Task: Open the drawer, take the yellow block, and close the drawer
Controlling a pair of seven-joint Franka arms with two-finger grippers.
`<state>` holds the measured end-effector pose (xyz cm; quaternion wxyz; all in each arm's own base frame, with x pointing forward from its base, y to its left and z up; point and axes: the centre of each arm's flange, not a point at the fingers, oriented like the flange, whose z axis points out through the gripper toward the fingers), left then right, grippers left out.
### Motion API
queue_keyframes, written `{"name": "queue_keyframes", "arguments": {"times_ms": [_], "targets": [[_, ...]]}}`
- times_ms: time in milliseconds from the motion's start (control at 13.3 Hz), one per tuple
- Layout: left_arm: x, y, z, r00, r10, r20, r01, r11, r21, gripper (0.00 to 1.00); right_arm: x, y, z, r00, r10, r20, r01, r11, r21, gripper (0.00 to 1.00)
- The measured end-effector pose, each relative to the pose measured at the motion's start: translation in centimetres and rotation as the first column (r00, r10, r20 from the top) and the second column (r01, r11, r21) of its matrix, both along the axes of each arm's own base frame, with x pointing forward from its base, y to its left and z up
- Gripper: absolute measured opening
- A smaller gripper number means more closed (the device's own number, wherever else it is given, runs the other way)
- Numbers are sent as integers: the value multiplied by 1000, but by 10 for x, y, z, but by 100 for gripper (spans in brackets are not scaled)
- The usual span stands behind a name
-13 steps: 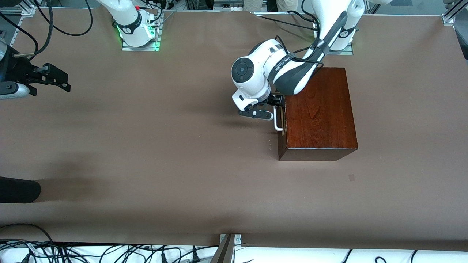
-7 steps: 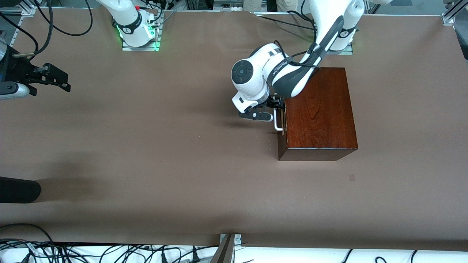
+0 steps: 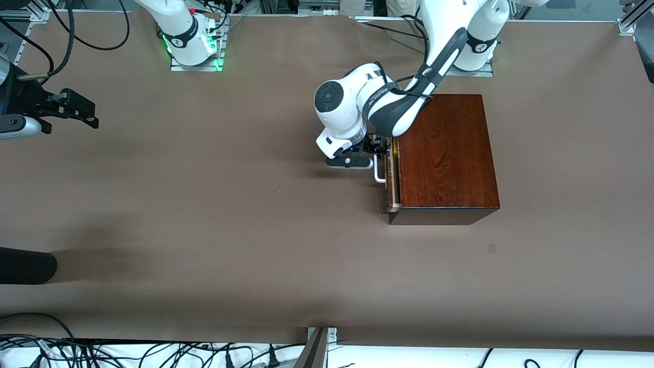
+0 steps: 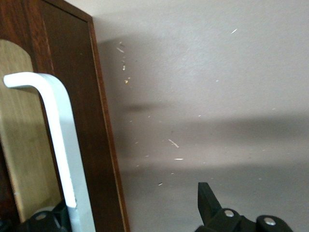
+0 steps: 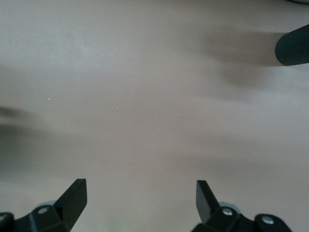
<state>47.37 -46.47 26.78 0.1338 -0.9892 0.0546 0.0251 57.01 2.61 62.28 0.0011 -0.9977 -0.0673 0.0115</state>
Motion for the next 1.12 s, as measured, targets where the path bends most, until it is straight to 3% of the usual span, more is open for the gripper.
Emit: {"name": "queue_keyframes", "arguments": {"times_ms": [600, 825, 1125], "targets": [[3, -25, 23, 998, 64, 10, -62, 988, -145, 100, 0, 0, 0, 1000, 0, 0, 0, 1000, 0, 100], [-1, -53, 48, 997, 57, 44, -44, 966, -256, 100, 0, 1, 0, 1000, 2, 0, -2, 1000, 0, 100], [4, -53, 92, 996, 64, 54, -49, 969, -241, 100, 0, 2, 0, 1000, 4, 0, -4, 1000, 0, 100]]}}
